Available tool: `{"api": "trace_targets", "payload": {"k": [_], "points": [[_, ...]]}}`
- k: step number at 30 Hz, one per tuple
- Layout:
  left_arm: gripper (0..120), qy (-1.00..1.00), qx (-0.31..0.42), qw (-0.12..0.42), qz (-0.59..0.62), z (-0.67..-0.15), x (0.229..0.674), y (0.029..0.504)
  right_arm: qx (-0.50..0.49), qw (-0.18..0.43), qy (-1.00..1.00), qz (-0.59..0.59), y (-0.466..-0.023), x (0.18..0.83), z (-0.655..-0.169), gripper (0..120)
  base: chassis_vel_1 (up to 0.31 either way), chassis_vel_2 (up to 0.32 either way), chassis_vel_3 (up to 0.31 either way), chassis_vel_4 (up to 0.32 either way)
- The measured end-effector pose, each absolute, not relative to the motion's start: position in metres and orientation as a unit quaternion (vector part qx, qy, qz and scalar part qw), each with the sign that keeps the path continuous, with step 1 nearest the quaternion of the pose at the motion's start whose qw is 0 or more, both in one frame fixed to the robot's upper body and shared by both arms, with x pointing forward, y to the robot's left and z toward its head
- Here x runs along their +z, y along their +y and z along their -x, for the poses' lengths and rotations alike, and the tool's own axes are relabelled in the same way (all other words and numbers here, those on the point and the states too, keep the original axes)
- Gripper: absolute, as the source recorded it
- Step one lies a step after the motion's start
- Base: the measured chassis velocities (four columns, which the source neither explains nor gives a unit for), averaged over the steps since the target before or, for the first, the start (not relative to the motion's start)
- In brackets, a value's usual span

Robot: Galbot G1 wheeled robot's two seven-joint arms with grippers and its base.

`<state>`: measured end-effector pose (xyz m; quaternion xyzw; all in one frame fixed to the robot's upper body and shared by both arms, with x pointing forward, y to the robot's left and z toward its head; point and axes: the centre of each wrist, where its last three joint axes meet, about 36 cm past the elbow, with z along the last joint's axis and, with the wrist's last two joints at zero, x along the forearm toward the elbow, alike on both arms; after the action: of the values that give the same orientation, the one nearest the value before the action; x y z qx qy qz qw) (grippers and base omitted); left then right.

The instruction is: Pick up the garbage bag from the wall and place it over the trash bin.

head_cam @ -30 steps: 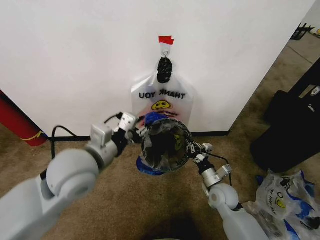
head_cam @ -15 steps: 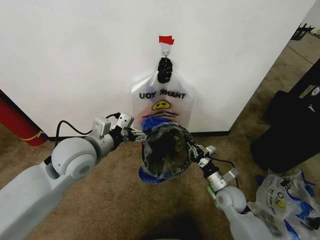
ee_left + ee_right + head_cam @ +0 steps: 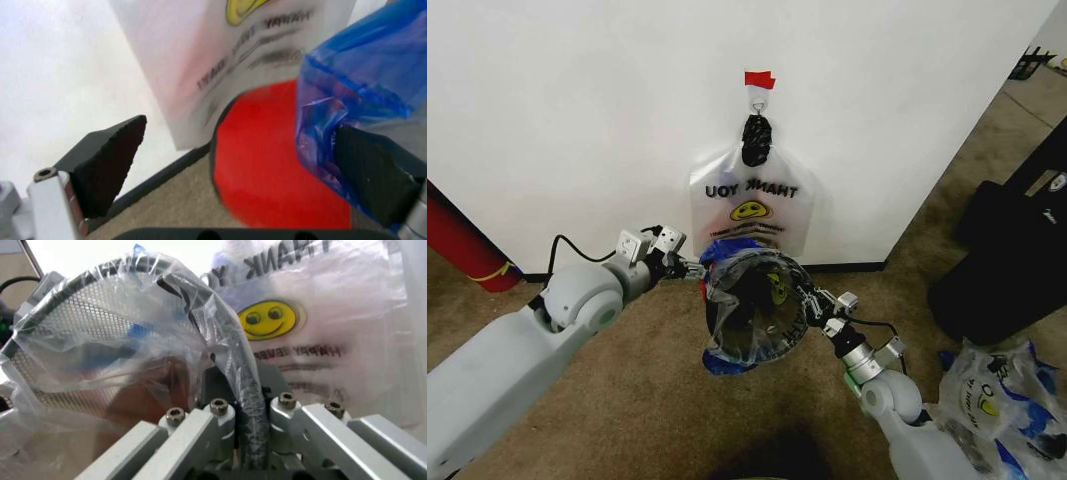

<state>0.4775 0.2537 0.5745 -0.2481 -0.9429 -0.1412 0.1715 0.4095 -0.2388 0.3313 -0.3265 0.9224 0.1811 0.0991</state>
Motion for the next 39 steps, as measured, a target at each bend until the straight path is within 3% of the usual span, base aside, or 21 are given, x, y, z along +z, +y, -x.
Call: {"api": "trace_targets", "payload": {"k": [9,17,21,23,26,34,39], "points": [[100,-0.938,-0.144,0.151,0.278,-0.47,0.576,0.259,0.23,0.052,0.935,0.265,-0.229,0.334,-0.406,0,0.0,0.0,0.0,0.0],[100,-0.947,-0.162,0.064,0.269,-0.447,0.587,0.25,0.274,0.0,0.947,0.17,-0.221,0.345,-0.397,0,0.0,0.0,0.0,0.0],[100,-0.942,-0.147,0.099,0.284,-0.435,0.58,0.25,0.296,-0.003,0.946,0.132,-0.224,0.351,-0.397,0,0.0,0.0,0.0,0.0],[100,-0.93,-0.121,0.158,0.309,-0.425,0.58,0.252,0.311,-0.006,0.944,0.109,-0.227,0.356,-0.399,0,0.0,0.0,0.0,0.0],[100,-0.911,-0.115,0.202,0.34,-0.414,0.577,0.251,0.328,-0.006,0.94,0.099,-0.231,0.362,-0.399,0,0.0,0.0,0.0,0.0],[88,-0.898,-0.108,0.225,0.362,-0.413,0.559,0.245,0.333,-0.002,0.937,0.103,-0.236,0.371,-0.391,0,0.0,0.0,0.0,0.0],[69,-0.897,-0.099,0.227,0.365,-0.417,0.557,0.243,0.328,-0.003,0.938,0.109,-0.24,0.372,-0.383,0,0.0,0.0,0.0,0.0]]}}
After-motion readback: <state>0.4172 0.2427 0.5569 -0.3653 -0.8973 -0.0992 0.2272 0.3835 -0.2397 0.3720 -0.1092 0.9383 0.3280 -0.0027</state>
